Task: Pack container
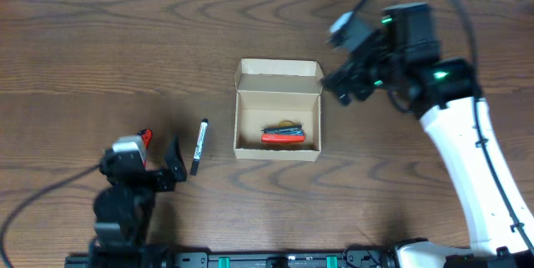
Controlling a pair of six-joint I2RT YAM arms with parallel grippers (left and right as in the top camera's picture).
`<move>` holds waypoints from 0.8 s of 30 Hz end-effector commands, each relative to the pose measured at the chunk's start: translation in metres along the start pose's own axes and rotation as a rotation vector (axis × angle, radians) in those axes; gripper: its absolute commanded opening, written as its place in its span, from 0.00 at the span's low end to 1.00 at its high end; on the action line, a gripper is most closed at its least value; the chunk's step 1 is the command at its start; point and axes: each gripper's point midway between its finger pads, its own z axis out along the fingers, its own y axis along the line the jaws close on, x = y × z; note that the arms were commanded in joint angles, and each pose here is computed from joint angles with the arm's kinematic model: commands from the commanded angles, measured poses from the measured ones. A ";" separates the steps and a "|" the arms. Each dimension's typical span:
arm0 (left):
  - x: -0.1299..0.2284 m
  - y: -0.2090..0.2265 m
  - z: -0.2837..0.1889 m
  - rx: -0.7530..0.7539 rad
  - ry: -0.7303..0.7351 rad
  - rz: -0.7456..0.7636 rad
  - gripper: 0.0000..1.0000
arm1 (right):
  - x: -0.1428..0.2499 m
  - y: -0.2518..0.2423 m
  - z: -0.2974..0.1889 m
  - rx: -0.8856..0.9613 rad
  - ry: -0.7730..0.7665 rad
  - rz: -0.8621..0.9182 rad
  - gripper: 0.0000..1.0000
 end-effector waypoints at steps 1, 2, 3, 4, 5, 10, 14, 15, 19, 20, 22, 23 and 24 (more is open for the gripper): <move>-0.036 -0.016 0.004 0.021 0.135 -0.061 0.95 | 0.015 -0.046 -0.015 0.085 -0.010 0.267 0.99; -0.038 -0.018 0.009 0.013 0.207 -0.062 0.95 | 0.019 -0.055 -0.018 0.104 -0.009 0.288 0.99; -0.040 -0.020 0.014 0.005 0.271 -0.064 0.95 | 0.024 -0.064 -0.021 0.121 -0.009 0.307 0.99; -0.043 -0.021 0.020 -0.013 0.353 -0.065 0.95 | 0.028 -0.072 -0.024 0.137 -0.009 0.325 0.99; -0.045 -0.022 0.025 -0.033 0.438 -0.066 0.95 | 0.033 -0.079 -0.027 0.152 -0.007 0.343 0.99; -0.050 -0.023 0.048 -0.085 0.783 0.017 0.95 | 0.058 -0.117 -0.045 0.234 -0.002 0.440 0.99; -0.039 -0.024 0.068 -0.089 0.974 0.029 0.95 | 0.083 -0.141 -0.053 0.277 0.021 0.518 0.99; -0.034 -0.023 0.073 -0.086 1.006 0.043 0.95 | 0.089 -0.143 -0.052 0.278 0.035 0.535 0.99; -0.006 -0.021 0.085 -0.092 1.117 0.039 0.97 | 0.118 -0.149 -0.041 0.270 0.110 0.606 0.99; 0.001 -0.021 0.085 -0.096 1.150 0.045 0.99 | 0.124 -0.149 -0.037 0.264 0.126 0.624 0.99; 0.014 -0.021 0.085 -0.103 1.202 0.081 1.00 | 0.136 -0.149 -0.026 0.250 0.152 0.649 0.99; 0.019 -0.020 0.084 -0.114 1.220 0.106 1.00 | 0.141 -0.148 -0.020 0.245 0.162 0.661 0.99; 0.025 -0.018 0.084 -0.135 1.233 0.137 0.95 | 0.145 -0.147 -0.015 0.238 0.173 0.667 0.99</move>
